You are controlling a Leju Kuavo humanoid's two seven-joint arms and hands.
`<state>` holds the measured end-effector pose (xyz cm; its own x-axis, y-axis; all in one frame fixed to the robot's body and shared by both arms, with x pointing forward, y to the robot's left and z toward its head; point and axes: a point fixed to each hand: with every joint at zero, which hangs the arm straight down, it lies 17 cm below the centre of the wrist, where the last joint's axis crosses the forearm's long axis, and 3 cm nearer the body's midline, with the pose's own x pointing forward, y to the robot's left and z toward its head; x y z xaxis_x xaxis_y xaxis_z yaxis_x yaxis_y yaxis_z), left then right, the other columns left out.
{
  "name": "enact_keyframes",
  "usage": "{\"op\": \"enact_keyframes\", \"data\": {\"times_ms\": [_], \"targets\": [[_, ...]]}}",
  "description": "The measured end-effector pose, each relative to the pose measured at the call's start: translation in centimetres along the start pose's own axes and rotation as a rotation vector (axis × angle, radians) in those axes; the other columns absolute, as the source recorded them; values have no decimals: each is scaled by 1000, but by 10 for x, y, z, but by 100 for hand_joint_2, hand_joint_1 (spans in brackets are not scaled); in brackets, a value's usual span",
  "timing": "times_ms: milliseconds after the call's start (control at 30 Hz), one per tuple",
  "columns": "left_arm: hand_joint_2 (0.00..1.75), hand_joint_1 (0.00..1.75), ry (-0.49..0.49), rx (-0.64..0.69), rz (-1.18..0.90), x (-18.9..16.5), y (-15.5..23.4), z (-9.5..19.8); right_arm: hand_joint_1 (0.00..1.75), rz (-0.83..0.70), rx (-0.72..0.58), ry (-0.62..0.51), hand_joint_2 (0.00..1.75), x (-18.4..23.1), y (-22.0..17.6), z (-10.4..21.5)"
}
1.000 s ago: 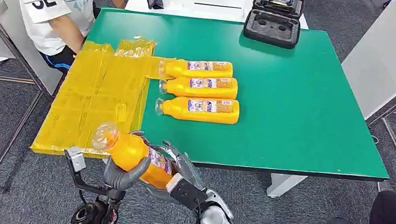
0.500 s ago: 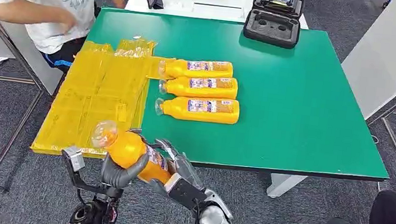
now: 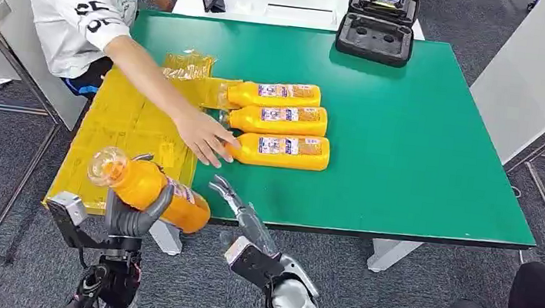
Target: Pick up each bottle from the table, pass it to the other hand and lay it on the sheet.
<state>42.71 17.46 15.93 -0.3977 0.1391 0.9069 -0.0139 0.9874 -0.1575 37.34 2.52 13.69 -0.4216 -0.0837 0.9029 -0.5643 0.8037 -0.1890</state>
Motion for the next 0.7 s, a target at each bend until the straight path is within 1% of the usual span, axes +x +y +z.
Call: {"op": "enact_keyframes", "data": {"times_ms": [67, 100, 167, 200, 233, 333, 400, 467, 533, 600, 700], "targets": [[175, 175, -30, 34, -46, 6, 14, -8, 0, -4, 7, -11, 0, 4, 2, -2], [175, 171, -48, 51, -75, 9, 21, -13, 0, -5, 11, -19, 0, 7, 4, -3], [175, 171, -90, 87, -141, 20, 37, -25, 0, -17, 18, -34, 0, 13, 6, -5], [175, 175, -113, 100, -179, 25, 43, -30, 0, -23, 20, -39, 0, 15, 7, -6], [175, 175, -137, 109, -222, 31, 48, -35, 0, -27, 24, -45, 0, 17, 9, -6], [175, 175, -211, 104, -386, 50, 57, -58, 0, -38, 27, -61, 0, 23, 11, -7], [175, 175, -257, 68, -538, 60, 57, -76, 0, -46, 21, -71, 0, 28, 10, -8], [175, 175, -272, 15, -671, 62, 58, -96, 0, -58, 13, -81, 0, 32, 9, -7], [175, 175, -278, -1, -728, 63, 64, -108, 0, -60, 11, -87, 0, 34, 8, -6], [175, 175, -280, -8, -759, 63, 69, -117, 0, -63, 10, -91, 0, 36, 7, -6], [175, 175, -268, -58, -891, 56, 69, -128, 0, -73, 9, -95, 0, 38, 6, -6]]}}
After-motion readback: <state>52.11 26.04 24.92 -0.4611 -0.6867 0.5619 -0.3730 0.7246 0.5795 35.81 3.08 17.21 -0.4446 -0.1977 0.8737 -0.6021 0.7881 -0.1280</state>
